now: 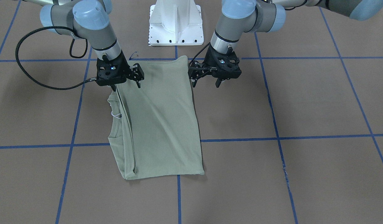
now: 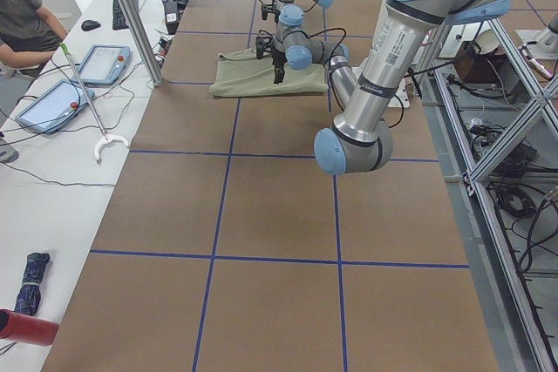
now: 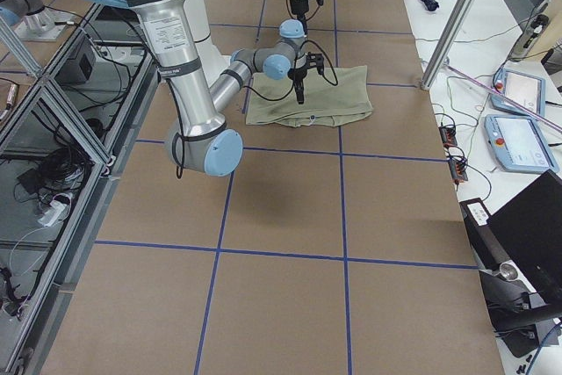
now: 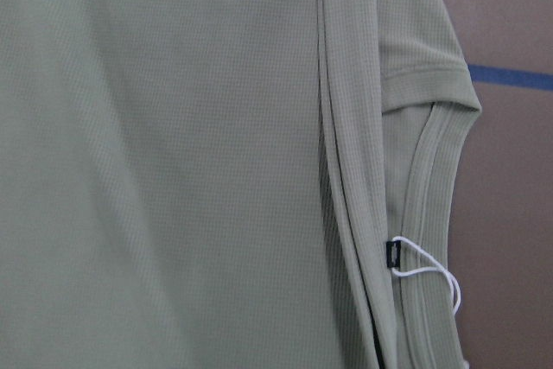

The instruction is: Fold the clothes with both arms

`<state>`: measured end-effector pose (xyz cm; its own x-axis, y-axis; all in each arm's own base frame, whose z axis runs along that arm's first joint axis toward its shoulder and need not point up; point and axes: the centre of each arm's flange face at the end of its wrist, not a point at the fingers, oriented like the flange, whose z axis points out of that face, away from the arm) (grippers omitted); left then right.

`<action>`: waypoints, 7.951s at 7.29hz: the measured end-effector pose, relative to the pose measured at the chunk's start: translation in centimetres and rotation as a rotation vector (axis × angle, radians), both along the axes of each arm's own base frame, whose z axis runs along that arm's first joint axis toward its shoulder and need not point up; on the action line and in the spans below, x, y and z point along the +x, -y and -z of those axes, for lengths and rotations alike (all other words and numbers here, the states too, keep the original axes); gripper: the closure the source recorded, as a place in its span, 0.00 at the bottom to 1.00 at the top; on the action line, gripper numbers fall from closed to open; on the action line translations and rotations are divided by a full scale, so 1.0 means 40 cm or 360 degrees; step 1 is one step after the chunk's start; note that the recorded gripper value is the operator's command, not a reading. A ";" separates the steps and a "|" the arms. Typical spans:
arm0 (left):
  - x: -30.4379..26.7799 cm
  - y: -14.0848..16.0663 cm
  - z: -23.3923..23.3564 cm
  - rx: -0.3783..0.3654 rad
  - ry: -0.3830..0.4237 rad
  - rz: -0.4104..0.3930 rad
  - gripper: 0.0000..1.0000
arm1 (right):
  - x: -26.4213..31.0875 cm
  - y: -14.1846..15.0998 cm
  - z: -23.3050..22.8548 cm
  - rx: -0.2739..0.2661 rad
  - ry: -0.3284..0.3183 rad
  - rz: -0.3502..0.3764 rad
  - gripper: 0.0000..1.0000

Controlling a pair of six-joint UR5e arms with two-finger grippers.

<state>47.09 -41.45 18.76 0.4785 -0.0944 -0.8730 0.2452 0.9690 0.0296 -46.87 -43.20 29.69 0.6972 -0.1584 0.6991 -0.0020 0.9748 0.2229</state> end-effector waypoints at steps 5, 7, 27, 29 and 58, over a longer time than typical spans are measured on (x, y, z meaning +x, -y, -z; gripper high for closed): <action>-0.015 -0.011 0.027 0.0019 -0.0034 0.0013 0.00 | -0.051 0.198 -0.095 0.0150 -0.0248 0.0139 0.00; -0.014 -0.012 0.028 0.0019 -0.0036 0.0012 0.00 | -0.061 0.212 -0.125 0.0143 -0.0283 0.0172 0.00; -0.010 -0.014 0.033 0.0023 -0.0042 0.0000 0.00 | -0.090 0.463 -0.073 0.0080 -0.0348 0.0301 0.00; -0.010 -0.014 0.033 0.0022 -0.0041 0.0000 0.00 | -0.103 0.470 -0.093 0.0063 -0.0370 0.0311 0.00; 0.365 -0.384 -0.070 -0.0430 -0.0057 0.0016 0.32 | 0.326 0.250 -0.049 -0.0206 0.0167 0.0177 0.00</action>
<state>61.71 -26.10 21.56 0.4455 -0.3311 -0.8318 0.2510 0.9380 -0.2389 -33.84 -53.19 31.64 0.6026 -0.1342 0.7867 0.0905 0.9909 0.0998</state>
